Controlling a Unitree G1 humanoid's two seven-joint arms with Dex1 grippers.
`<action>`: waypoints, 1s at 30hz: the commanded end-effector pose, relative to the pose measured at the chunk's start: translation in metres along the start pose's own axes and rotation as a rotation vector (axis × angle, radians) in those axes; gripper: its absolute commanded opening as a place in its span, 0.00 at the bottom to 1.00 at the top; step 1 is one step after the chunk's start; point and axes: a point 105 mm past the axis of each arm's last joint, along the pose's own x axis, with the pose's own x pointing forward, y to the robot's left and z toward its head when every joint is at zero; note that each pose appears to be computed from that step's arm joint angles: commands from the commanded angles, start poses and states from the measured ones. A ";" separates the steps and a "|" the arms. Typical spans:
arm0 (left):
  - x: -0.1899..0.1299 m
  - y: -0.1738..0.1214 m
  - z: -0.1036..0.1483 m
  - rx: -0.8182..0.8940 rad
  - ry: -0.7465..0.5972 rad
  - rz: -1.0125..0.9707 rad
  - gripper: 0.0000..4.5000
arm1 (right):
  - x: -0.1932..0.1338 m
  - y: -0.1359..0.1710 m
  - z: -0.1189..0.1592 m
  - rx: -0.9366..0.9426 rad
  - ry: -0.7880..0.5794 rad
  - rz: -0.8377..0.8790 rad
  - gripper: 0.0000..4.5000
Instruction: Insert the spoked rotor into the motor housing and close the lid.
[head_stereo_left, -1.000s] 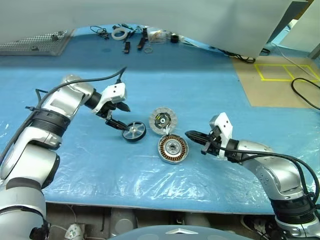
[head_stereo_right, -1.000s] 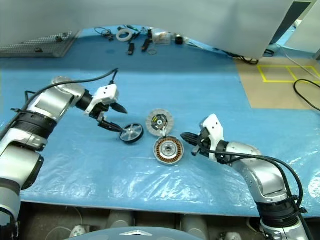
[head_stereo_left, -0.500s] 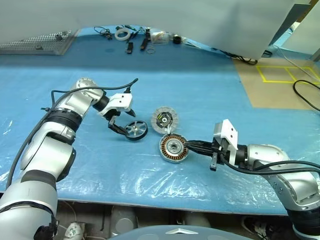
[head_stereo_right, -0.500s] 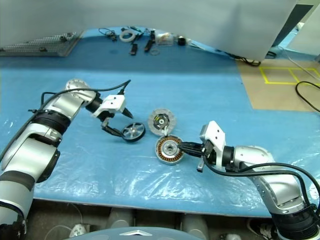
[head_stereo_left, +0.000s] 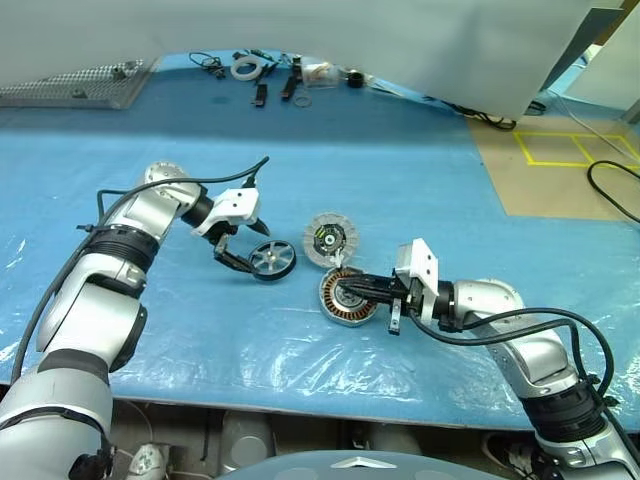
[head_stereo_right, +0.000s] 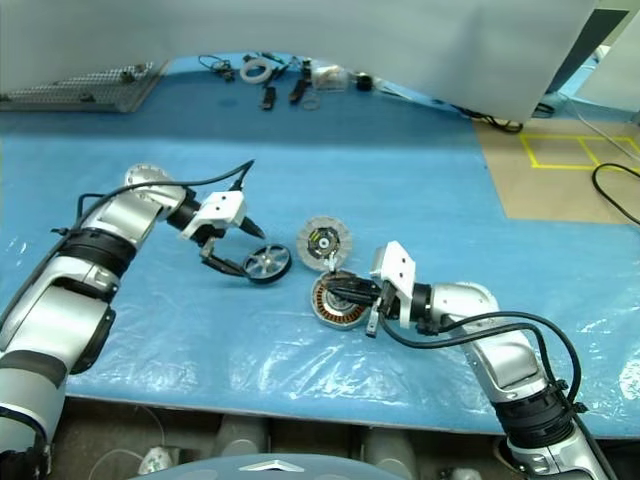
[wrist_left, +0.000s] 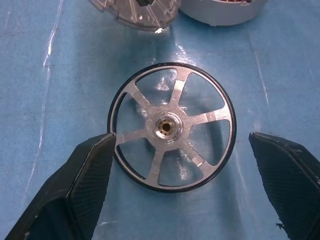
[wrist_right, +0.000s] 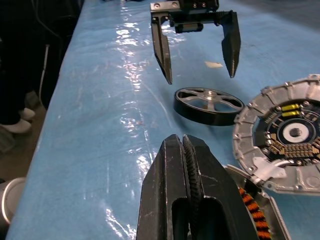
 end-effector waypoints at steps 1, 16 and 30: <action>-0.008 0.001 0.008 0.034 -0.029 0.024 1.00 | -0.002 0.004 0.017 -0.055 -0.031 0.032 0.01; 0.012 0.017 0.003 0.086 0.050 0.037 1.00 | 0.011 0.002 0.022 -0.060 0.033 -0.050 0.01; -0.010 0.028 0.027 0.148 0.096 -0.010 1.00 | 0.009 -0.004 0.002 -0.034 0.074 -0.065 0.01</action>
